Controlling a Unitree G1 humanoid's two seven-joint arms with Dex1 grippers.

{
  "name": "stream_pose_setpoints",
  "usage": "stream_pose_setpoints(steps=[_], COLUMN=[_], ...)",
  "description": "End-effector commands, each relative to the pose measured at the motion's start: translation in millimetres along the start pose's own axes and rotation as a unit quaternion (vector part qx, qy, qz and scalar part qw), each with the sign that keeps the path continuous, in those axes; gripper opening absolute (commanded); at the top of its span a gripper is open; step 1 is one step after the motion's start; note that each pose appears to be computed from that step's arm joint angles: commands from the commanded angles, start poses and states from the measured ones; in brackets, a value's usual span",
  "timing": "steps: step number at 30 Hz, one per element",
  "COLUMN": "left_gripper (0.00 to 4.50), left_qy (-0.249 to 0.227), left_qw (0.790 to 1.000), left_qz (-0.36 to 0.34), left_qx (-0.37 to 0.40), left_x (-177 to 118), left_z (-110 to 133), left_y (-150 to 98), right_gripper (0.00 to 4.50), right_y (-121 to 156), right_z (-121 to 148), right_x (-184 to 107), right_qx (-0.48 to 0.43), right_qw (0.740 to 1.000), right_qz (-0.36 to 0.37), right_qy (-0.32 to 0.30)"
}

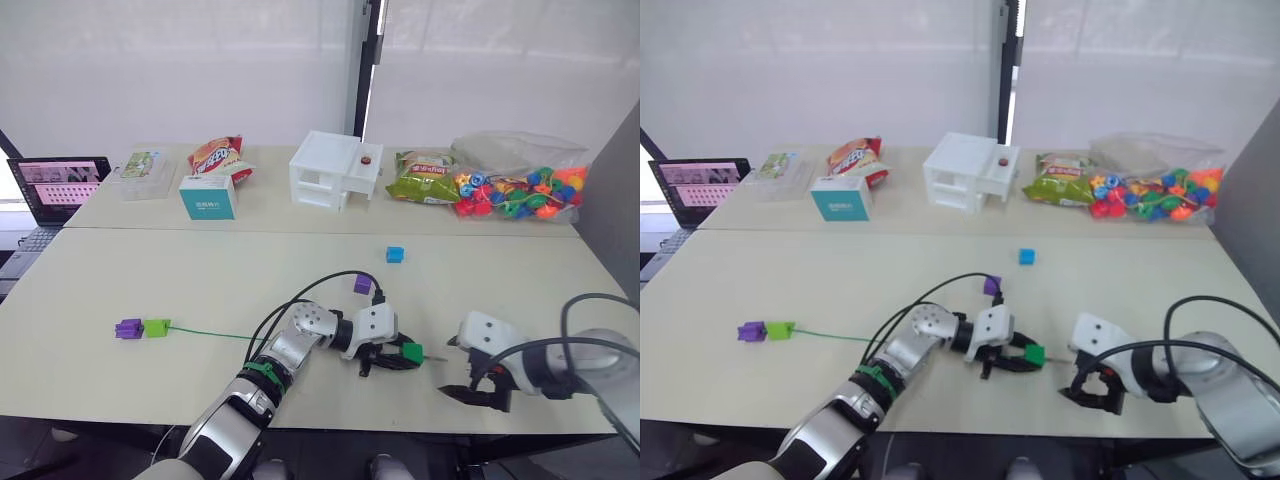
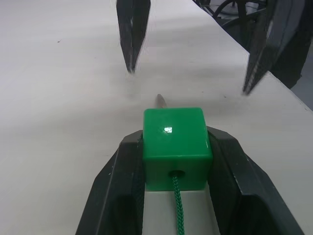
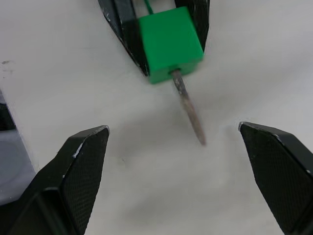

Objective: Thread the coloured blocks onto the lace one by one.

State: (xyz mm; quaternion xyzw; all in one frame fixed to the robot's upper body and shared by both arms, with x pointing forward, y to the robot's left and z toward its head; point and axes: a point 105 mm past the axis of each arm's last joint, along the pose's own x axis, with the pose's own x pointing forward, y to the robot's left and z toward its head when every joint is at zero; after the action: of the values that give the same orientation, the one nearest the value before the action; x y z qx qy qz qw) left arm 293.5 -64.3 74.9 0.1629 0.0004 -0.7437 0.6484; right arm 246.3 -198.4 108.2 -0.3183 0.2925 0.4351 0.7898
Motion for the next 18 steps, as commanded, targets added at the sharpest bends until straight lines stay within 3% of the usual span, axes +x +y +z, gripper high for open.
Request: stream_pose_setpoints(steps=[1,3,4,15,17,18], left_gripper=[1.19,1.19,1.19,1.19,1.19,1.19], left_qy=[0.002,0.002,0.003,-0.005,-0.005,0.0], left_qw=[1.0,1.0,1.0,1.0,0.999,0.999], left_qz=[0.003,0.002,0.001,0.024,0.032,0.038], left_qx=[0.021,0.022,0.022,-0.001,-0.001,0.003], left_x=[0,-1,-1,-9,-14,-20], left_z=[5,4,3,3,4,3], left_y=[3,2,1,6,8,11], right_gripper=[4.5,4.5,4.24,0.58,0.03,0.0], right_y=[-15,-17,-19,-21,-20,-22], right_z=[6,5,5,5,4,5], right_x=[3,8,11,19,19,18], right_qx=[-0.02,-0.032,-0.036,-0.039,-0.05,-0.057], right_qw=[1.0,0.999,0.999,0.998,0.997,0.997], right_qz=[-0.018,-0.005,0.0,0.04,0.047,0.05], right_qy=[-0.002,0.008,0.01,0.021,0.025,0.027])
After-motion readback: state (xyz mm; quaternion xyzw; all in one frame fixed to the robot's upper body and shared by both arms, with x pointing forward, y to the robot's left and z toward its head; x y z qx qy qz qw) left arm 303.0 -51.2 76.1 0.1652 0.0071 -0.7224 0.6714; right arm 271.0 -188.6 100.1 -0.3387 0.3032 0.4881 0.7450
